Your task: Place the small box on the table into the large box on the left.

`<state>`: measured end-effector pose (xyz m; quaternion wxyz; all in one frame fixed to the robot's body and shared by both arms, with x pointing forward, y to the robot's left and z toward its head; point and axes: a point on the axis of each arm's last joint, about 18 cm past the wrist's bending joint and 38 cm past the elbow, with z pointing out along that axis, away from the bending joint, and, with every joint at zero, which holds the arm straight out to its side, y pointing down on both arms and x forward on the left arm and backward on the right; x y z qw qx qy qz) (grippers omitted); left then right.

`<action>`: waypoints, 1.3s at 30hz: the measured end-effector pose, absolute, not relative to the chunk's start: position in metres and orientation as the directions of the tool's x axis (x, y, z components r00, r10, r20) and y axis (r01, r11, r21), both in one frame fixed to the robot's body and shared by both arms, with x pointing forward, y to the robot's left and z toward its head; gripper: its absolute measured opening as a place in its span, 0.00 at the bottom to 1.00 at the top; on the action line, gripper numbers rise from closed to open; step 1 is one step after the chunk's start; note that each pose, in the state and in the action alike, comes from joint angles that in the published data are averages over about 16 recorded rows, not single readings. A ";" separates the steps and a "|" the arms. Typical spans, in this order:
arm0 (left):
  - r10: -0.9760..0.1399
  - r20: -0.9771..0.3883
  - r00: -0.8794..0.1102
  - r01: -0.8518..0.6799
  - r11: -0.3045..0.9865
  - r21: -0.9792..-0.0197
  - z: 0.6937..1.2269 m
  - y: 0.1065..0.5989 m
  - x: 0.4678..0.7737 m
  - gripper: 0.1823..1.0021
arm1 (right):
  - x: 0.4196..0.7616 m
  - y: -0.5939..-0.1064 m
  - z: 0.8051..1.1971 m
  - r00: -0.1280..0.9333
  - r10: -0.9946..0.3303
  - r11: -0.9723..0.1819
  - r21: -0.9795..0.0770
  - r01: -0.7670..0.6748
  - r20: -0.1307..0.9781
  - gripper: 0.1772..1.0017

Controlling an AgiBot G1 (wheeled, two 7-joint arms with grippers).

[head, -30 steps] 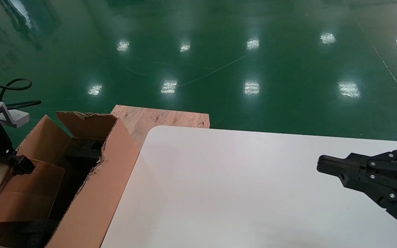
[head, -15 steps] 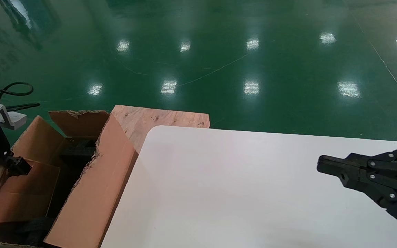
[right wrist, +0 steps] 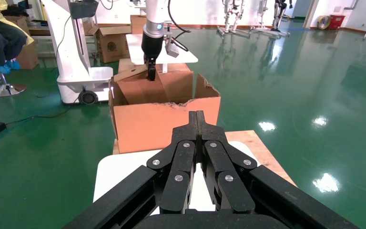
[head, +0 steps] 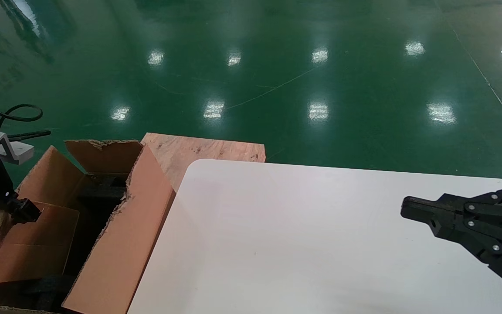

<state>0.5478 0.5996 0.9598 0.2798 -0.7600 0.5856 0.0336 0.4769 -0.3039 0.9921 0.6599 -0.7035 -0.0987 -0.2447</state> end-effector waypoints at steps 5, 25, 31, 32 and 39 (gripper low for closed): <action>-0.871 -0.379 0.313 -0.909 -0.159 -0.386 0.960 0.600 0.547 0.26 | 0.477 -0.304 0.992 0.861 -0.184 -0.110 -0.880 0.462 0.475 0.02; -0.873 -0.375 0.313 -0.905 -0.155 -0.396 0.962 0.599 0.549 0.74 | 0.477 -0.304 0.992 0.861 -0.184 -0.110 -0.880 0.462 0.475 0.15; -0.888 -0.352 0.294 -0.887 -0.116 -0.447 0.971 0.591 0.563 0.86 | 0.477 -0.304 0.992 0.861 -0.184 -0.110 -0.880 0.462 0.475 0.27; -0.894 -0.344 0.286 -0.881 -0.105 -0.461 0.974 0.588 0.567 0.87 | 0.477 -0.304 0.992 0.861 -0.184 -0.110 -0.880 0.462 0.475 0.30; -0.955 -0.244 0.170 -0.817 0.002 -0.577 0.999 0.550 0.599 0.96 | 0.477 -0.304 0.992 0.861 -0.184 -0.110 -0.880 0.462 0.475 0.50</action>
